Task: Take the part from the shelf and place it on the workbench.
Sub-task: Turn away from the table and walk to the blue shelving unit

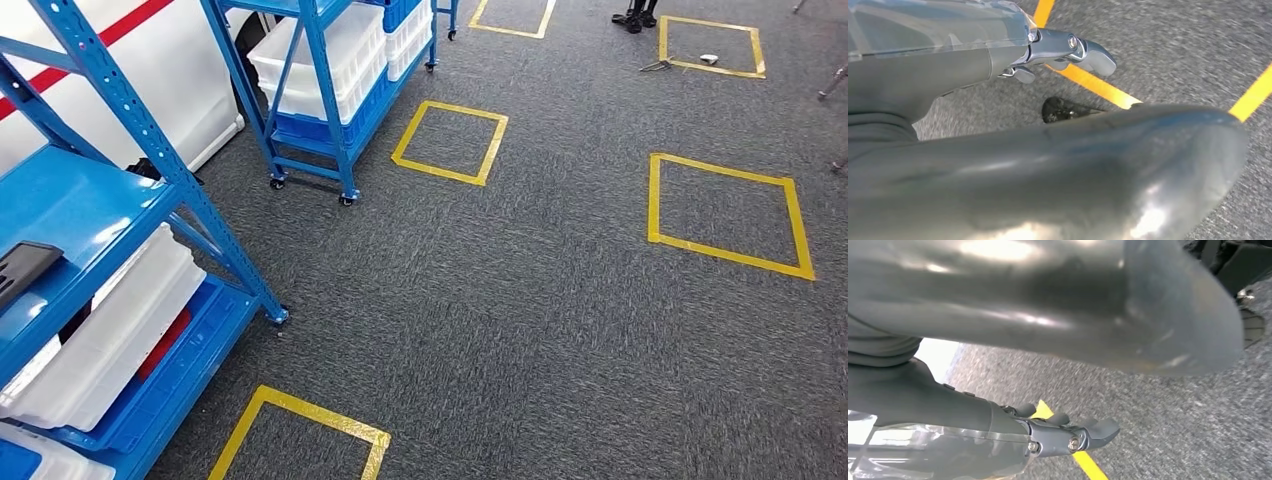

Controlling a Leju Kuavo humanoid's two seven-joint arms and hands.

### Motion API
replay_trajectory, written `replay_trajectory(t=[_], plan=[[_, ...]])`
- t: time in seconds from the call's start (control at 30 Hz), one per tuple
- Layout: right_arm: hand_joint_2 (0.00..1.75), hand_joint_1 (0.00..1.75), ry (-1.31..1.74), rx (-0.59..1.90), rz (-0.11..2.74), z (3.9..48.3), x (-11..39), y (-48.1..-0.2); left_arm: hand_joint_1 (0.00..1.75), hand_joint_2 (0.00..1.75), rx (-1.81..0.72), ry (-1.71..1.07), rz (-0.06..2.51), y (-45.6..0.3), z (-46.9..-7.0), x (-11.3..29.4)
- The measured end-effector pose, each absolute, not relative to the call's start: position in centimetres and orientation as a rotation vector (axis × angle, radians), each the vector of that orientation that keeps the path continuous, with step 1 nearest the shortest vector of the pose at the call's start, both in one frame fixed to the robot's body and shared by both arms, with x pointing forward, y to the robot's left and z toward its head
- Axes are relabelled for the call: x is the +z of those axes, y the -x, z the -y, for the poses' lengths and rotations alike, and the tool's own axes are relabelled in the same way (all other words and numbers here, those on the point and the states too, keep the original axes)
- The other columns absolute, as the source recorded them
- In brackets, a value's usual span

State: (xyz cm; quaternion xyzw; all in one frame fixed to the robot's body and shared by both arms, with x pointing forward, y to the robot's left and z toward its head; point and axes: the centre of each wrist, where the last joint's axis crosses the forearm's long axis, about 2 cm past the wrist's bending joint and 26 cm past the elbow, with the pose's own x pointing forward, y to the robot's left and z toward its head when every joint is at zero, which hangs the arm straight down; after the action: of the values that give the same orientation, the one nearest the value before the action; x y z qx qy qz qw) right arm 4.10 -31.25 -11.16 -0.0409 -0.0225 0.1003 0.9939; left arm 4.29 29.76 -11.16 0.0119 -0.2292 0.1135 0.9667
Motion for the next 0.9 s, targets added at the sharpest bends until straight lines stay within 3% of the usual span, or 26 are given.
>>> replay_trajectory(t=[0.9], plan=[[0.0, 0.0, 0.065, 0.222, 0.082, 30.5, -11.1, -4.9, 0.0, 0.0, 0.226, -0.048, 0.393, -4.3, -31.4, -11.1]])
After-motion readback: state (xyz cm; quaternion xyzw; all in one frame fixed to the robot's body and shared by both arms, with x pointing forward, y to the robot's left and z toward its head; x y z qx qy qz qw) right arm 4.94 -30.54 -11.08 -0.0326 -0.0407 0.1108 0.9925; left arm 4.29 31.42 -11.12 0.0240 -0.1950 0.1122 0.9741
